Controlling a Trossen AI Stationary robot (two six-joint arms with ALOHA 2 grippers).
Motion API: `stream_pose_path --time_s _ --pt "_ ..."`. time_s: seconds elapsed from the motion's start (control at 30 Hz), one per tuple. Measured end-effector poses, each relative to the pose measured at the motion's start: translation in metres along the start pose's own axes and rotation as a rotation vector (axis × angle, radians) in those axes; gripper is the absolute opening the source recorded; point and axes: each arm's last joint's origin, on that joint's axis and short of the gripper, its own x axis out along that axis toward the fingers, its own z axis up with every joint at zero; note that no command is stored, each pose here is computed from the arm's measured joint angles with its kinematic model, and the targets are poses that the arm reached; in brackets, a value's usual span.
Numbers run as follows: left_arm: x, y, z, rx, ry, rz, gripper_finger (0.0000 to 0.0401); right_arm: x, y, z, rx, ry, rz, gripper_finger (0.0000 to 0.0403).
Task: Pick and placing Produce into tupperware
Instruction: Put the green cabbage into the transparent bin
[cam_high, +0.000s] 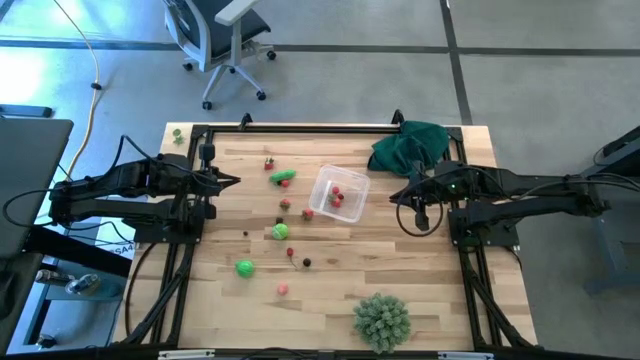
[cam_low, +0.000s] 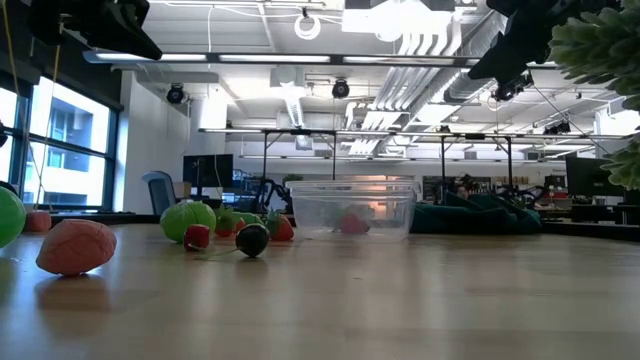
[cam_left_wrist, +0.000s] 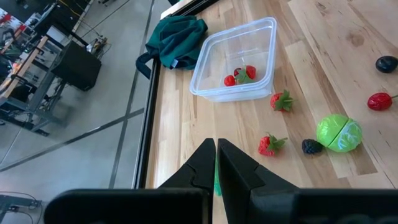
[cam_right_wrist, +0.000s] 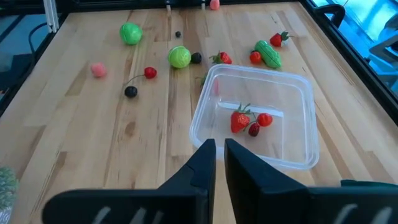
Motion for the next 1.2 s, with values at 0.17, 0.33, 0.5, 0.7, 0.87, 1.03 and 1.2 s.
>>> stream_pose_path --time_s 0.17,0.33,0.5,0.7,0.87,1.03,1.2 --pt "0.000 0.000 0.000 0.002 -0.002 0.001 0.0010 0.000 0.000 0.000 0.000 0.000 0.000 0.0024" --pt "0.000 0.002 0.003 -0.016 -0.034 0.020 0.0010 0.000 0.000 0.000 0.000 0.000 0.000 0.0024" --pt "0.000 0.003 0.005 -0.047 -0.058 0.020 0.0010 0.000 0.000 0.000 0.000 0.000 0.000 0.0024" --pt "0.000 0.003 0.005 -0.140 -0.059 0.015 0.0010 0.000 0.000 0.000 0.000 0.000 0.000 0.0024" --pt "0.000 0.002 0.006 -0.173 -0.080 -0.026 0.0010 0.000 0.000 0.000 0.000 0.000 -0.001 0.0024" --pt "0.002 -0.003 0.010 -0.159 -0.162 -0.197 0.0010 0.000 0.000 0.000 0.000 0.000 -0.001 0.0024" --pt "0.016 -0.007 0.018 -0.077 -0.217 -0.349 0.0010 0.000 0.000 0.000 0.000 0.000 -0.001 0.0024"
